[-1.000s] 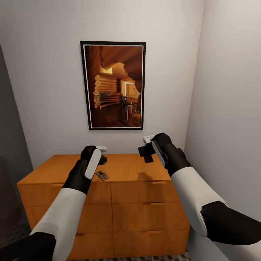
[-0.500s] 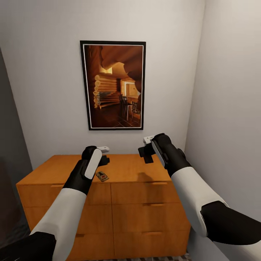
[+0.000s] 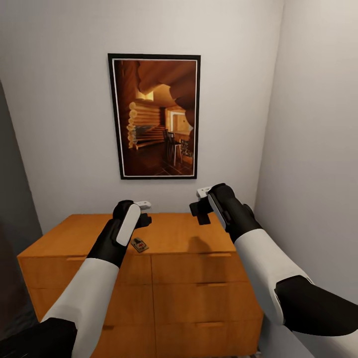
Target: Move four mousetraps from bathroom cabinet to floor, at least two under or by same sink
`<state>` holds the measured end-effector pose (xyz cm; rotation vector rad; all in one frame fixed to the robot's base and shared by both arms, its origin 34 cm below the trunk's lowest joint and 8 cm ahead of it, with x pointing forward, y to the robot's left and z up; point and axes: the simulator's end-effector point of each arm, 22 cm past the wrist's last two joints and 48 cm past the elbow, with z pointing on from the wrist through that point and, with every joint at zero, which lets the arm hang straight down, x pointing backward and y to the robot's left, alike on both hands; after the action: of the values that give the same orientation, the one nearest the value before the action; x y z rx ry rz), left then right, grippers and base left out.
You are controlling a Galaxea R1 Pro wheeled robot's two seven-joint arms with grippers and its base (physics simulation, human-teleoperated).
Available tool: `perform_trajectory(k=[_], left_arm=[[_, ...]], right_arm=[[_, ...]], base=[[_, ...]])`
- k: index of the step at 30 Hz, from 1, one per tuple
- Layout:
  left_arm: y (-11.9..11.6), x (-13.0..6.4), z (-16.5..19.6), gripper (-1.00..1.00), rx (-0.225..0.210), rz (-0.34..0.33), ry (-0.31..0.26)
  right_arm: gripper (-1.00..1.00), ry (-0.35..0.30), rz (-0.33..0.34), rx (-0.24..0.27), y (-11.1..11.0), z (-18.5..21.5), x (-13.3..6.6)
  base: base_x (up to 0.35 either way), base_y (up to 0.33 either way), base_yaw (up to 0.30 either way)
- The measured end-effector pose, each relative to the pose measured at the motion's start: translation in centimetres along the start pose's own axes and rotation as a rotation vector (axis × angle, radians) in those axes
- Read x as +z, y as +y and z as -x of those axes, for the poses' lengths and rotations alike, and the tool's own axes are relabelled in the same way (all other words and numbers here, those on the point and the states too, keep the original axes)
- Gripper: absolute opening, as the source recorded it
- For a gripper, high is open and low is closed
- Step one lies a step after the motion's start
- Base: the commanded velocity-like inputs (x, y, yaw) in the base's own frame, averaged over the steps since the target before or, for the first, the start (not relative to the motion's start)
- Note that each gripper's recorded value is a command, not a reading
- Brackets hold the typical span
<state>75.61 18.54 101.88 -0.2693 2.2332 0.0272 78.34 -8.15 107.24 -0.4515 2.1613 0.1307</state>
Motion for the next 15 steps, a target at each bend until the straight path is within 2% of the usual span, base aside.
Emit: perform_trajectory(k=[15], left_arm=[[-0.07, 0.08, -0.13, 1.00, 0.003, 0.000, 0.004]], right_arm=[[-1.00, 0.021, 0.000, 0.003, -0.06, -0.75, 0.49]], base=[[0.017, 0.000, 0.000]])
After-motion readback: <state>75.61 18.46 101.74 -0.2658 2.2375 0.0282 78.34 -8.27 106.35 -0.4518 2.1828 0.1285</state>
